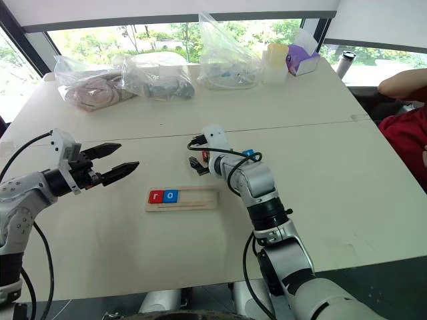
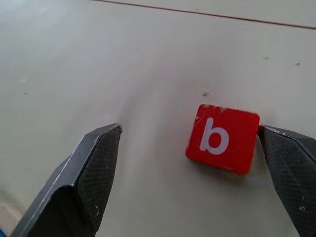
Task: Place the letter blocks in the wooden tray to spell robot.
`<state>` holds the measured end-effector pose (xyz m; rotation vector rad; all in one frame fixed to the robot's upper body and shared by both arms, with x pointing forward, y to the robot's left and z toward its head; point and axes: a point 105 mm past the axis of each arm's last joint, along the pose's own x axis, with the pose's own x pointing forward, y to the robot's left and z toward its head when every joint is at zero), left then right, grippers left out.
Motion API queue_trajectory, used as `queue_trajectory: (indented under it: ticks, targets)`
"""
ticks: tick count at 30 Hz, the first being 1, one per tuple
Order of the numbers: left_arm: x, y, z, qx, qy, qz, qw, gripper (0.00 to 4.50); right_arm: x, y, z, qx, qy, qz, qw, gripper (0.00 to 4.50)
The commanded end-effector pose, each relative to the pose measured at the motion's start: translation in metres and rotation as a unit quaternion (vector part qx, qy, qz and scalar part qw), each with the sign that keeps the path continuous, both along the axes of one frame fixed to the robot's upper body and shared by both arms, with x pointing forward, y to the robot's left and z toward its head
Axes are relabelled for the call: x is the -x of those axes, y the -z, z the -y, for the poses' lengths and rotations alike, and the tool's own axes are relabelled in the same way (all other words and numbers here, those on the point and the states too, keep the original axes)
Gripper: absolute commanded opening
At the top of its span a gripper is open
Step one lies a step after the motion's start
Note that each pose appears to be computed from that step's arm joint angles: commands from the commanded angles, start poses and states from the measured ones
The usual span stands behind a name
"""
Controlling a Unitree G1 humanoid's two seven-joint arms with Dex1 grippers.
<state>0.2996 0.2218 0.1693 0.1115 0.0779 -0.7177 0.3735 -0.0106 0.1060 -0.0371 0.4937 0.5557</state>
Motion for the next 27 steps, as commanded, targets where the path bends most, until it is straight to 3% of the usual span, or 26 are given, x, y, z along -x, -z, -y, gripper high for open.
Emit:
queue_trajectory:
  ticks: [1,3,7,8,14,17,21,27]
  targets:
    - [-0.002,-0.011,0.003,-0.005,-0.004,0.033,0.999,4.49,-0.002,0.005,-0.004,0.005,0.009,0.003,1.000,4.19]
    - [-0.003,-0.009,0.005,-0.006,-0.004,0.033,0.999,4.50,-0.004,0.011,0.000,0.011,0.022,0.000,1.000,3.55]
    - [-0.005,-0.008,0.007,-0.005,-0.004,0.036,0.999,4.50,-0.008,0.012,0.005,0.017,0.036,0.006,0.999,1.46]
    - [-0.007,-0.007,0.008,-0.004,-0.002,0.036,0.999,4.50,-0.010,0.006,0.009,0.017,0.038,0.018,0.999,1.14]
    - [-0.006,-0.003,0.025,-0.001,0.029,0.031,0.999,4.50,-0.006,-0.056,0.054,0.006,0.072,0.131,0.989,1.16]
    - [-0.004,0.001,0.033,0.000,0.047,0.023,0.999,4.50,0.013,-0.065,0.094,0.022,0.109,0.141,0.984,1.16]
    - [-0.006,0.006,0.041,-0.001,0.064,0.015,0.998,4.50,0.044,-0.061,0.129,0.034,0.170,0.116,0.978,1.16]
    - [-0.015,0.011,0.052,-0.012,0.099,0.004,0.995,4.50,0.090,-0.006,0.152,0.015,0.266,-0.010,0.964,1.16]
